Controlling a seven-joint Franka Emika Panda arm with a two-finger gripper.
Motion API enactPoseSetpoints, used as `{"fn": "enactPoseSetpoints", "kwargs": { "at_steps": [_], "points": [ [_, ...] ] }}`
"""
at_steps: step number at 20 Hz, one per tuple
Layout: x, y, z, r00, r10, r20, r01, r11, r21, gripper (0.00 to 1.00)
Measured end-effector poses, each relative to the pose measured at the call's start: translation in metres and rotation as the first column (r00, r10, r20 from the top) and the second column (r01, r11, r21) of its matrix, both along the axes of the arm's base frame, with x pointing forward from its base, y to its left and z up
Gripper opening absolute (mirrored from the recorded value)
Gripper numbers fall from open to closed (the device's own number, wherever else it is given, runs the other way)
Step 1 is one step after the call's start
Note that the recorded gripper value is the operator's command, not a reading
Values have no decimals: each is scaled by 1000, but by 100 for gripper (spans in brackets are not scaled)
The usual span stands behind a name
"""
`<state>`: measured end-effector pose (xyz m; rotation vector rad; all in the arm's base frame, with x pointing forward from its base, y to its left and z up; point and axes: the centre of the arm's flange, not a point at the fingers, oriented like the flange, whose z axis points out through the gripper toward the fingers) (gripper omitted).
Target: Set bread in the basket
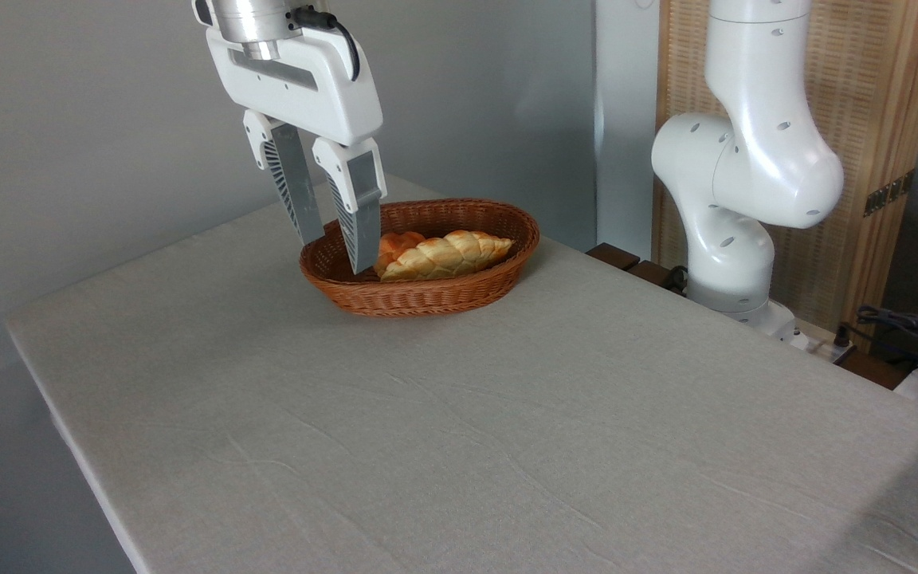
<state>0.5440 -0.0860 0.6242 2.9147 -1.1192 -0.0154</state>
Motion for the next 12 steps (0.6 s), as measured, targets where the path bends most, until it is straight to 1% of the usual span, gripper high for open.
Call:
{"fn": "enactPoseSetpoints", "kwargs": {
  "at_steps": [5,9,12],
  "points": [
    [2,26,5,999,35,5,-35,999,0,100],
    [3,59,12,1000,23,18,-23,1000,-2,100],
    [3,65,14,1000,13,27,-13,1000,-3,100]
  ]
}}
